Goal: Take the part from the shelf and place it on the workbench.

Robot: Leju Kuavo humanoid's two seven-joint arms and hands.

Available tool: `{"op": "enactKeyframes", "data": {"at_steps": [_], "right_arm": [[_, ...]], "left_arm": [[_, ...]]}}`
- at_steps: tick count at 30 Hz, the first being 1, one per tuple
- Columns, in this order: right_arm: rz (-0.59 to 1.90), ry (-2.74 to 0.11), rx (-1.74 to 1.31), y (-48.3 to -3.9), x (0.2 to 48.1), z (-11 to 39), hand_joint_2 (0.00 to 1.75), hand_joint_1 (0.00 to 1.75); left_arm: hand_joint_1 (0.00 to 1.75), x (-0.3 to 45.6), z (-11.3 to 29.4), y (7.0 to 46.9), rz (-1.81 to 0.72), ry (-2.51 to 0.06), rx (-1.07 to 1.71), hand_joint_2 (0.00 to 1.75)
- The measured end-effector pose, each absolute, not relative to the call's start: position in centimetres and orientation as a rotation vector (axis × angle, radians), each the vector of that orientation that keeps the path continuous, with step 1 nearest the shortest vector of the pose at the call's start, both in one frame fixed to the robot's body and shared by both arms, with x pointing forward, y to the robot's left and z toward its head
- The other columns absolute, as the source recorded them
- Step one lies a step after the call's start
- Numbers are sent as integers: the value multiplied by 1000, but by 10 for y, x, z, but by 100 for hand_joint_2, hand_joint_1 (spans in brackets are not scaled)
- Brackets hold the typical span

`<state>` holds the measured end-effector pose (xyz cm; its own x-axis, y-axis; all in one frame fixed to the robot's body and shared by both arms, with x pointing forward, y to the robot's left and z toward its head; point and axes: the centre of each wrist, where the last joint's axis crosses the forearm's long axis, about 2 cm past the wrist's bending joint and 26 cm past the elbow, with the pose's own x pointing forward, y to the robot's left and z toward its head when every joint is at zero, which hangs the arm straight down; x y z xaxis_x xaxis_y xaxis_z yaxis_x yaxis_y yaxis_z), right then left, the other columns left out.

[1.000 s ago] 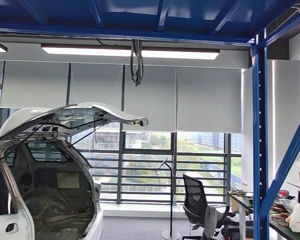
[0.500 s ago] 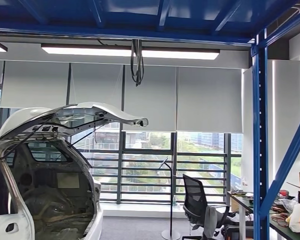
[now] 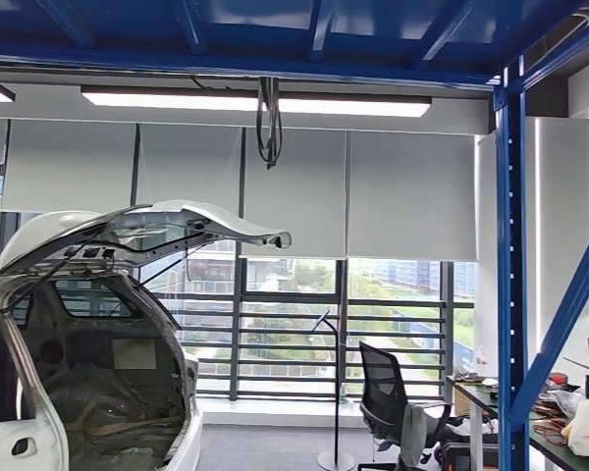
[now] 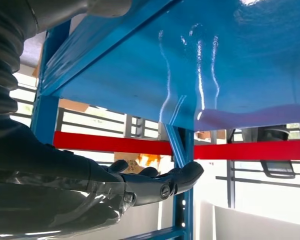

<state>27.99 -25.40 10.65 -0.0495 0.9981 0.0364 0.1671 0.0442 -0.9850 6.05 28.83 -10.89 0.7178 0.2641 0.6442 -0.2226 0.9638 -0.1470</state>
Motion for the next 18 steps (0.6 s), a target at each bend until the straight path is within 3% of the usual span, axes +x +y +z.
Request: {"op": "enactKeyframes", "data": {"at_steps": [18], "right_arm": [[1210, -1414, -1282, -251, 297, 104, 175, 0]], "left_arm": [[0, 82, -105, 287, 187, -730, -85, 0]]}}
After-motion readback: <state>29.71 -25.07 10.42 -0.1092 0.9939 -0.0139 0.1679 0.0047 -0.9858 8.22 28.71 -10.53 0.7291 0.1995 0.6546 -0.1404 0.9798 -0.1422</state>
